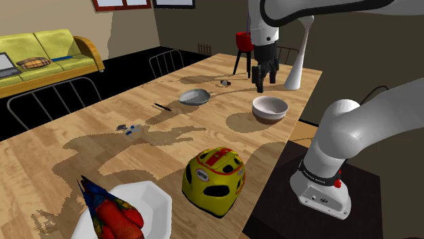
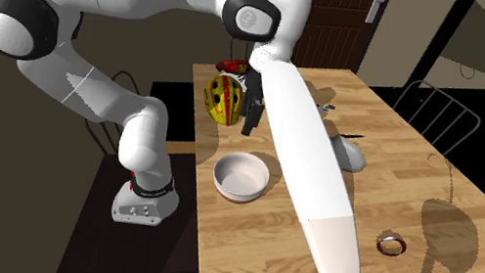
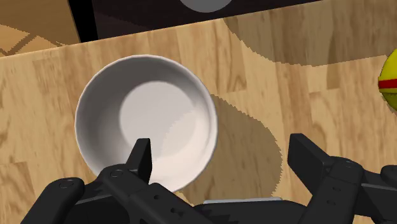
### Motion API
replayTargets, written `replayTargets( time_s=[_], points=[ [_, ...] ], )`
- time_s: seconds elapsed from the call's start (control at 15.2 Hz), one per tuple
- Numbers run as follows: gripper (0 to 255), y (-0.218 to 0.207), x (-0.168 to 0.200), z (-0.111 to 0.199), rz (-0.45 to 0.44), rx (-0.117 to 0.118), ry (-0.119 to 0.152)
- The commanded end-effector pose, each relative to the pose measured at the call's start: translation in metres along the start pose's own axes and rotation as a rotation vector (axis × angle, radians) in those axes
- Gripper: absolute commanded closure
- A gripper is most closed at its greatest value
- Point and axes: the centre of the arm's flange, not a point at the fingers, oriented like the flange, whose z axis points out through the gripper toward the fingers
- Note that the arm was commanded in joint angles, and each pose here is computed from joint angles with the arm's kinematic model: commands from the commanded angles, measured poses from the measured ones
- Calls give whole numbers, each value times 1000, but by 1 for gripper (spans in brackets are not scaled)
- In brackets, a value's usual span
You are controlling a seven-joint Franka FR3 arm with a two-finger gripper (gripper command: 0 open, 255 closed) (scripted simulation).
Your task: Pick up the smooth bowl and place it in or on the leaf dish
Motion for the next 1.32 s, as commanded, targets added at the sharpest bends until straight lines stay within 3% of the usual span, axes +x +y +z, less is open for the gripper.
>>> replayTargets(
  time_s=[0.0, 0.53, 0.99, 1.25],
  points=[
    [0, 0, 0, 0, 0, 0, 0],
    [0, -20, 19, 96, 23, -73, 31],
    [0, -17, 20, 132, 23, -73, 31],
    [0, -17, 20, 135, 23, -73, 31]
  ],
)
